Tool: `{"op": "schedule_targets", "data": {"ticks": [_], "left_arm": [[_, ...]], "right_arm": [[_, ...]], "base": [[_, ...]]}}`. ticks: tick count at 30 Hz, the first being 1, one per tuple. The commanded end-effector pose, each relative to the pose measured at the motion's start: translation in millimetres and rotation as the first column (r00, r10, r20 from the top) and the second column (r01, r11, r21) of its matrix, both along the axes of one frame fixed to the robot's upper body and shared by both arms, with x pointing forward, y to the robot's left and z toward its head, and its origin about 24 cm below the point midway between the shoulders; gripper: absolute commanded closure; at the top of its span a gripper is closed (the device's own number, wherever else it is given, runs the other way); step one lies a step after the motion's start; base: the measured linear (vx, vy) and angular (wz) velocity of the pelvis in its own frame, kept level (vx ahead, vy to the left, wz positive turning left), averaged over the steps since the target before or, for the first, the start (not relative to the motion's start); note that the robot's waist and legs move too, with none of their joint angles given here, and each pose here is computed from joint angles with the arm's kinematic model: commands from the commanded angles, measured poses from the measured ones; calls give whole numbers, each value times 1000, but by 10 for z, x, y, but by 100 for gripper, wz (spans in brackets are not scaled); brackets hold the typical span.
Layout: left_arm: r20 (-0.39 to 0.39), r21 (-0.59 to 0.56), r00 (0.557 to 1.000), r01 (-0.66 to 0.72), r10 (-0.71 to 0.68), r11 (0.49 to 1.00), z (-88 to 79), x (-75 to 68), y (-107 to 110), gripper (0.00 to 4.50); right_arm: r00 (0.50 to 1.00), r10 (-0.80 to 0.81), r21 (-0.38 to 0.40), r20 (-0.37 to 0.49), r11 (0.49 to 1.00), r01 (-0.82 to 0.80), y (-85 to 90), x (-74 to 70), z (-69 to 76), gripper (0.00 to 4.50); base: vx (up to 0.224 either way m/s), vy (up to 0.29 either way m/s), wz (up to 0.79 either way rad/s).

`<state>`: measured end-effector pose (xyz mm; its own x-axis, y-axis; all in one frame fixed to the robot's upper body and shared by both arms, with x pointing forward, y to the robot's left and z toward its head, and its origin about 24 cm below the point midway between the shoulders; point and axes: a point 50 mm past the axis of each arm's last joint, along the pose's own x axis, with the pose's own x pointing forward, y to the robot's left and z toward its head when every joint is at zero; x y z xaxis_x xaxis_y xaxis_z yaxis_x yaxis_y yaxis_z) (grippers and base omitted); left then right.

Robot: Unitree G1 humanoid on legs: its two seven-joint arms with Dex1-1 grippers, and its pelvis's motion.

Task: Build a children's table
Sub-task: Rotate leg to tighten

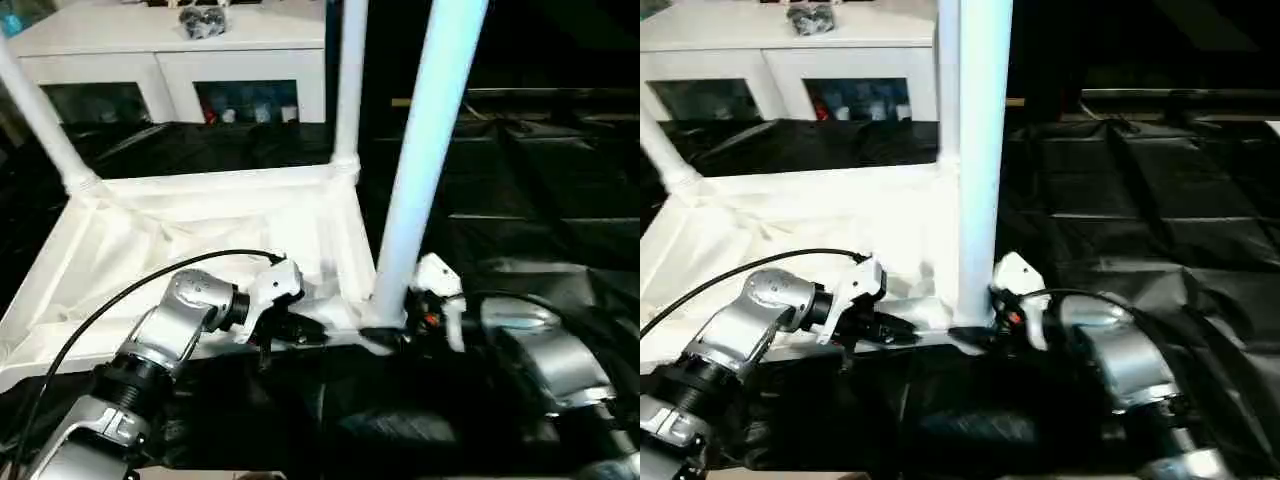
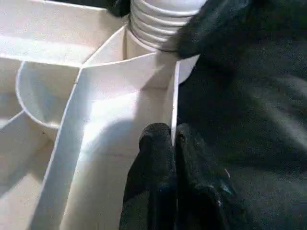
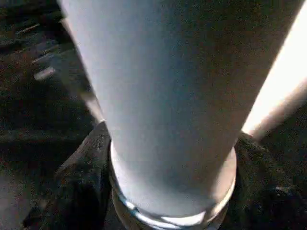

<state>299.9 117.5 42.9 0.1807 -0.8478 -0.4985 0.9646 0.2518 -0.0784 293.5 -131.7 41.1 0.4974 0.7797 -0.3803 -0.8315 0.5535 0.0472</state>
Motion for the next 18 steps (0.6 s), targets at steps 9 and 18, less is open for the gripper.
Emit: {"op": "schedule_targets", "data": {"ticks": [9, 18], "left_arm": [[63, -93, 981, -178, 184, 980, 65, 161, -753, 450], [85, -73, 992, -91, 97, 993, 62, 109, -755, 450]], "right_arm": [[887, -442, -52, -133, 897, 439, 391, 220, -416, 173], [936, -345, 34, -72, 937, 348, 455, 292, -262, 68]], "base": [[0, 0, 0], [0, 0, 0]]}}
